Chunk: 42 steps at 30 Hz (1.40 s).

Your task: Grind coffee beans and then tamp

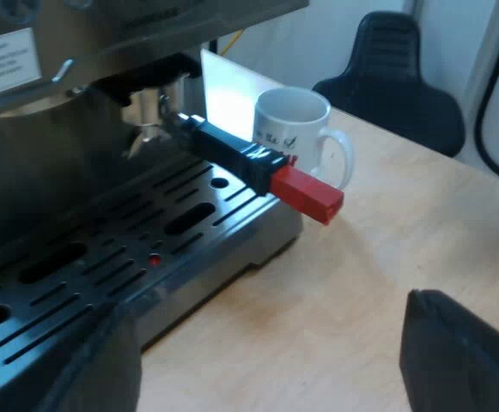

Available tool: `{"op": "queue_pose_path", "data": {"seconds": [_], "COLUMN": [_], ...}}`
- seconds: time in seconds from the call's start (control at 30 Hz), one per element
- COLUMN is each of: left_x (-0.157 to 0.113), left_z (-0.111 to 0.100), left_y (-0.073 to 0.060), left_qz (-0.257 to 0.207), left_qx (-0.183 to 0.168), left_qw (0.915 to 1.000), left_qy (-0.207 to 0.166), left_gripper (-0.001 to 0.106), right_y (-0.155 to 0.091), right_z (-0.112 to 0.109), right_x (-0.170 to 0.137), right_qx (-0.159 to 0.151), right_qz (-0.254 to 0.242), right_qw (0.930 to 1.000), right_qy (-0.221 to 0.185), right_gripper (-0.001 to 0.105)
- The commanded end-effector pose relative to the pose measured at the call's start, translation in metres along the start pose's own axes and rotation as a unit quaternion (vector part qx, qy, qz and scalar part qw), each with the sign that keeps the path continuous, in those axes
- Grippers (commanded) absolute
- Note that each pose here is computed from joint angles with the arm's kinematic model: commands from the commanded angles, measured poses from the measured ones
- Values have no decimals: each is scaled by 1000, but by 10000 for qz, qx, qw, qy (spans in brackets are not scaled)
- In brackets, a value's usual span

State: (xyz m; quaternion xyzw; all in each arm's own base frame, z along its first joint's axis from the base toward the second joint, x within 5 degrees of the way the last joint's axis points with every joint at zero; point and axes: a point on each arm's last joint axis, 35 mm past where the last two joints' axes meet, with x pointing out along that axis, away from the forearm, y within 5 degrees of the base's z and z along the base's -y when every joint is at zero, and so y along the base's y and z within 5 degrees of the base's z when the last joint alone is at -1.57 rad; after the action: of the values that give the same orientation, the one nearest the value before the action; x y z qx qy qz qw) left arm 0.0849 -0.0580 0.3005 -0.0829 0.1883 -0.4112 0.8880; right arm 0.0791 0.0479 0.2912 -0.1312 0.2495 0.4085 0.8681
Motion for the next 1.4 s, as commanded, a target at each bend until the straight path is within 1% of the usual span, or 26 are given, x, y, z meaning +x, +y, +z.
{"op": "queue_pose_path", "data": {"seconds": [0.03,0.07,0.1,0.13,0.17,0.27,0.3,0.37,0.5,0.6,0.67,0.87,0.93,1.0,1.03,1.07,1.1,1.13,1.17,1.2,1.27,1.3,1.33,1.37,1.4], "left_x": [6,9,12,13,16,20,21,23,25,26,28,31,31,31,31,31,31,31,31,31,31,31,31,31,31], "left_z": [-5,-10,-16,-18,-23,-28,-30,-35,-41,-44,-48,-59,-61,-61,-61,-61,-61,-61,-61,-61,-61,-61,-61,-61,-61], "left_y": [2,3,5,6,9,11,13,14,16,17,19,22,23,22,22,22,22,22,22,22,22,22,22,22,22], "left_qz": [-259,-361,-415,-429,-443,-452,-458,-470,-511,-505,-495,-478,-476,-476,-476,-476,-476,-476,-476,-476,-476,-476,-476,-476,-476], "left_qx": [21,24,19,21,34,61,77,71,30,22,-6,-81,-90,-89,-89,-89,-89,-89,-89,-89,-89,-89,-89,-89,-89], "left_qw": [9996,9993,9991,9991,9990,9989,9988,9988,9987,9987,9988,9987,9987,9987,9987,9987,9987,9987,9987,9987,9987,9987,9987,9987,9987], "left_qy": [-82,-65,-43,-44,-66,-118,-147,-133,-43,-29,23,165,183,181,181,181,181,181,181,181,181,181,181,181,181], "left_gripper": [65,65,65,65,65,65,65,65,65,65,65,65,65,65,65,65,65,65,65,65,65,65,65,65,65], "right_y": [3,4,5,5,6,7,9,15,25,34,43,60,64,68,69,71,71,72,72,73,74,75,75,76,76], "right_z": [7,8,8,8,9,10,10,8,2,0,-2,-1,0,0,-1,0,0,-1,-1,-1,-2,-2,-2,-1,-1], "right_x": [2,4,6,7,10,16,22,38,58,72,83,105,111,116,120,124,126,129,132,133,139,141,144,146,148], "right_qx": [-275,-311,-273,-287,-254,-188,-208,-296,-319,-408,-582,-884,-869,-785,-713,-573,-526,-414,-349,-324,-323,-327,-316,-303,-291], "right_qz": [32,15,-25,-4,-39,-164,-233,-152,-107,-192,-208,-751,-843,-905,-915,-936,-934,-933,-932,-931,-930,-931,-928,-925,-922], "right_qw": [9996,9995,9996,9996,9997,9997,9995,9994,9994,9990,9980,9931,9924,9925,9930,9936,9939,9944,9947,9948,9948,9948,9947,9947,9946], "right_qy": [-47,-2,16,13,-13,-50,-84,-135,-34,-71,-122,-195,-223,-242,-235,-269,-274,-272,-259,-275,-278,-266,-299,-334,-369], "right_gripper": [62,62,62,62,62,62,62,62,62,62,62,62,62,62,62,62,61,58,52,50,34,30,23,17,15]}}
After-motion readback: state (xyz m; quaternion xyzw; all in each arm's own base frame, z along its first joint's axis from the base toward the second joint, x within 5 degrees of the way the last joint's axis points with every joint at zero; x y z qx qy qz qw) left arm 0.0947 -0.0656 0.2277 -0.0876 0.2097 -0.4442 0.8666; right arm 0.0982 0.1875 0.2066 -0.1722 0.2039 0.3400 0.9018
